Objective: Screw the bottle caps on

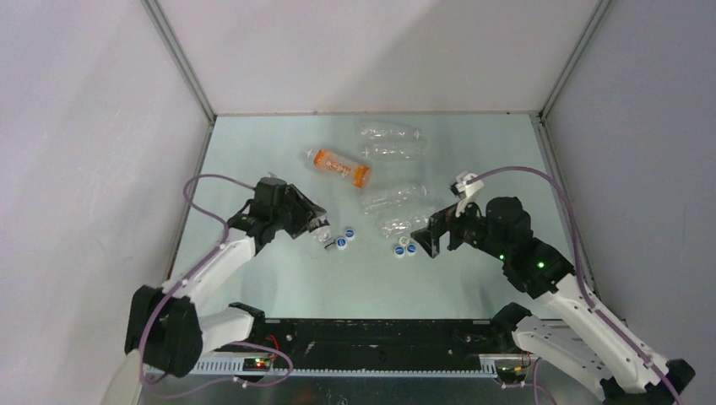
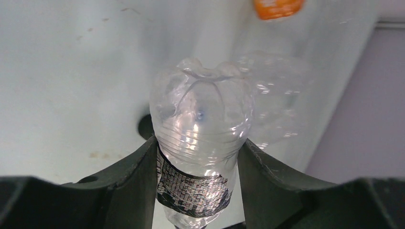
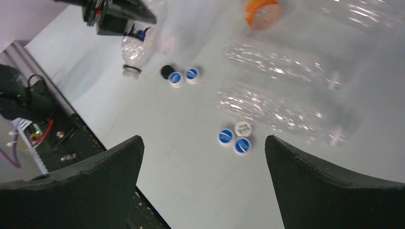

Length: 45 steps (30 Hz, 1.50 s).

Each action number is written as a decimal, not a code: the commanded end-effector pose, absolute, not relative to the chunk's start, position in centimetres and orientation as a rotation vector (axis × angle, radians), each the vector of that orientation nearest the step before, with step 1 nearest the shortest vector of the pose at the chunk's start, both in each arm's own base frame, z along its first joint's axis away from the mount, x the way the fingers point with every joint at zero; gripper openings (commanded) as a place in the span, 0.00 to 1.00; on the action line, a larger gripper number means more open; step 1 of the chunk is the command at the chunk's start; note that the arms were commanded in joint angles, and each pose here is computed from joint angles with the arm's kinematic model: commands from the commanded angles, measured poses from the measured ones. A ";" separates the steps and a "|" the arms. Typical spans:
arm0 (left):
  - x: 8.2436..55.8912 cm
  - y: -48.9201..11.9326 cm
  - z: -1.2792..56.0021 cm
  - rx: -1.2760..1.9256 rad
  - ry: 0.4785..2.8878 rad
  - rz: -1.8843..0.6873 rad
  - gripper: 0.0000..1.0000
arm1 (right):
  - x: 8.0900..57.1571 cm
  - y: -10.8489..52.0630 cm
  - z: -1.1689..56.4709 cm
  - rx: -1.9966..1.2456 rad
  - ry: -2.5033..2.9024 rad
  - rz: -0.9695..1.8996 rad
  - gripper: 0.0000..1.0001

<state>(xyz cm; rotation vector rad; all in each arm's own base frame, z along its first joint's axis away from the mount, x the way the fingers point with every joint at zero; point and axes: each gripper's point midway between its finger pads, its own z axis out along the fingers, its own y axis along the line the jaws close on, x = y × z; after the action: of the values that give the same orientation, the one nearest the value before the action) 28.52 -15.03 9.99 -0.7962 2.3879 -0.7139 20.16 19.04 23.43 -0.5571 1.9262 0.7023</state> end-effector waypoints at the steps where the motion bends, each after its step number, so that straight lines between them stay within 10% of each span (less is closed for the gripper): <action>1: 29.0 -15.7 14.4 -0.970 2.206 -0.842 0.47 | 20.6 23.5 26.8 -0.608 1.717 0.826 1.00; 18: 28.2 -18.2 23.0 -1.251 1.861 -1.120 0.40 | 20.8 33.9 25.9 -0.680 1.524 0.737 0.95; 45: 27.3 -20.7 24.8 -1.249 1.807 -1.306 0.41 | 21.9 36.3 24.3 -0.653 1.534 0.741 0.49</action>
<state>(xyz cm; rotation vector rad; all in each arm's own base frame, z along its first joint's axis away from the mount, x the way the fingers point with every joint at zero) 27.04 -20.41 23.71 -1.2541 1.8550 -1.2614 21.61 35.93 21.66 -0.7062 1.6053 0.7171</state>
